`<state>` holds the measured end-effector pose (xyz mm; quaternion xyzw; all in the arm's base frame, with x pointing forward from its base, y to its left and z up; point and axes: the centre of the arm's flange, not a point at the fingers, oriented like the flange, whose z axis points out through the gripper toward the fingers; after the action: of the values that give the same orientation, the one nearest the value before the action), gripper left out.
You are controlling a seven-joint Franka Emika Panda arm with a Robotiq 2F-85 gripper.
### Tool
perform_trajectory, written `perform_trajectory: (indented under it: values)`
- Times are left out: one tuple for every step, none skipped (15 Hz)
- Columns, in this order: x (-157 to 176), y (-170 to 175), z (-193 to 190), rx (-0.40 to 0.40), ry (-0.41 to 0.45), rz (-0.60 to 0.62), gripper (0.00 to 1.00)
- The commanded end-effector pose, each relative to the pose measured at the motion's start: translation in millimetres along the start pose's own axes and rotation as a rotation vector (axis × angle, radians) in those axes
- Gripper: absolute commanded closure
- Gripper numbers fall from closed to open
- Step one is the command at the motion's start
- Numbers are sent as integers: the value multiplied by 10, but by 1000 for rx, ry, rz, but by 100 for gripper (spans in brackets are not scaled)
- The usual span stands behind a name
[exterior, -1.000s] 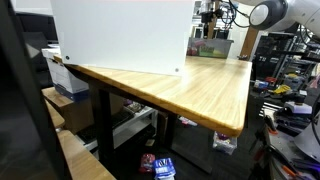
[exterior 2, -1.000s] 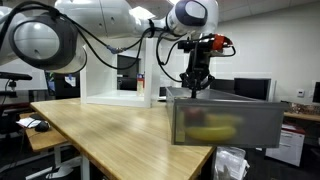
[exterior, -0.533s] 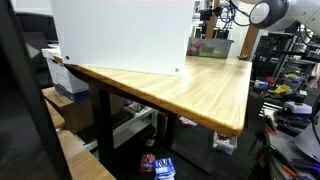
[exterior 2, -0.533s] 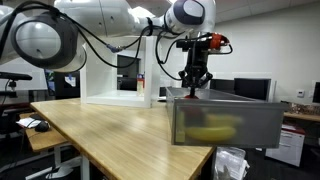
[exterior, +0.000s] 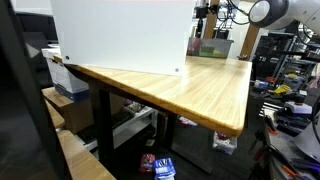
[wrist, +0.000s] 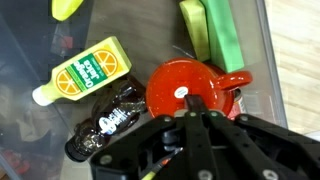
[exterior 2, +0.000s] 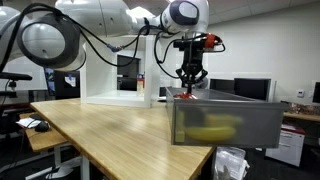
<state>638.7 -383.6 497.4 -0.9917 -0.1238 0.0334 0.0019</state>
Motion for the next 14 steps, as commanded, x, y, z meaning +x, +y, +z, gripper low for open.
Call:
perform_trajectory:
  values:
    - [475, 10, -297, 4, 32, -46, 100]
    - [517, -53, -312, -2, 36, -59, 100]
    - [553, -116, -321, -5, 38, -70, 100]
    - [587, -165, -329, -7, 40, -81, 100]
    - [625, -232, -332, -7, 39, -94, 100]
    - [666, -290, -340, -7, 42, -105, 100]
    - [703, -355, -351, -8, 42, -118, 100]
    - [730, -407, -358, -10, 43, -129, 100]
    - [751, -447, -356, -13, 42, -137, 100]
    - [774, -478, -355, -10, 40, -142, 100]
    - [789, -503, -365, -6, 41, -149, 100]
    - [804, -539, -375, -12, 44, -156, 100]
    - [807, -561, -405, -8, 45, -164, 100]
    - [818, -590, -407, -6, 46, -170, 100]
